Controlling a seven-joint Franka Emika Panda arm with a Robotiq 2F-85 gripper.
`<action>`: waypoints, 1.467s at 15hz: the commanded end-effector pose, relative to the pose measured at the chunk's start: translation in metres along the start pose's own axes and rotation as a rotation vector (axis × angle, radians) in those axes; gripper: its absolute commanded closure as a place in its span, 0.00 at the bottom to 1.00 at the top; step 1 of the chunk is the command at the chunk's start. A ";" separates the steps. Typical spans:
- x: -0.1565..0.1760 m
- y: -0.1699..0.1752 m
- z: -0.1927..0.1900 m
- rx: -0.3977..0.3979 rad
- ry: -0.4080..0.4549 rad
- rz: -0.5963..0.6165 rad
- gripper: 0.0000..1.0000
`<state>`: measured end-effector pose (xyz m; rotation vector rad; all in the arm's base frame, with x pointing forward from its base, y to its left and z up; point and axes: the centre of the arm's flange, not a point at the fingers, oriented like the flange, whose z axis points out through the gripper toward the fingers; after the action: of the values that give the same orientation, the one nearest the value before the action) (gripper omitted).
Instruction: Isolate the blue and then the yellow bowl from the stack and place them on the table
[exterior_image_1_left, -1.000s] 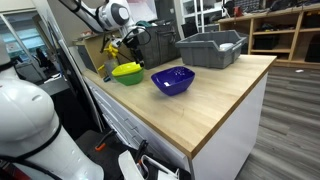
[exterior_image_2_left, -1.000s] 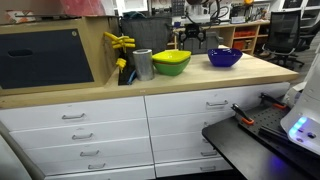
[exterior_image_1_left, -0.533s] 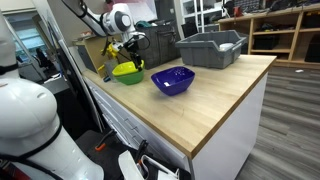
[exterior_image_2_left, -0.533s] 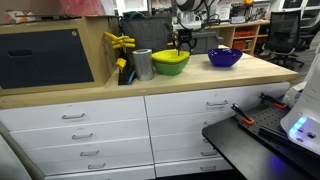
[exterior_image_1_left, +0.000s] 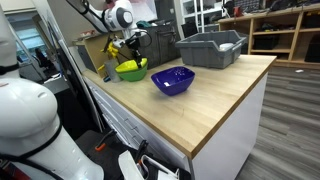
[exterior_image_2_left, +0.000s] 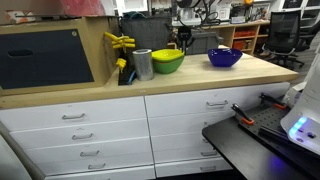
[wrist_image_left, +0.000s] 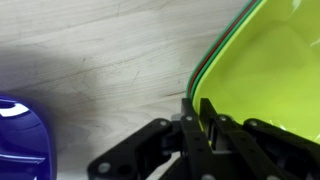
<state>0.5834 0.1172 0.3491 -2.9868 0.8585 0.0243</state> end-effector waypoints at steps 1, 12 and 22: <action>-0.005 -0.015 -0.012 0.015 -0.047 -0.029 1.00; -0.026 -0.014 -0.066 0.076 0.023 -0.052 0.99; -0.052 0.013 -0.158 0.170 0.147 -0.026 0.99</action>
<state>0.5576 0.1355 0.4881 -2.8909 0.7791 -0.2175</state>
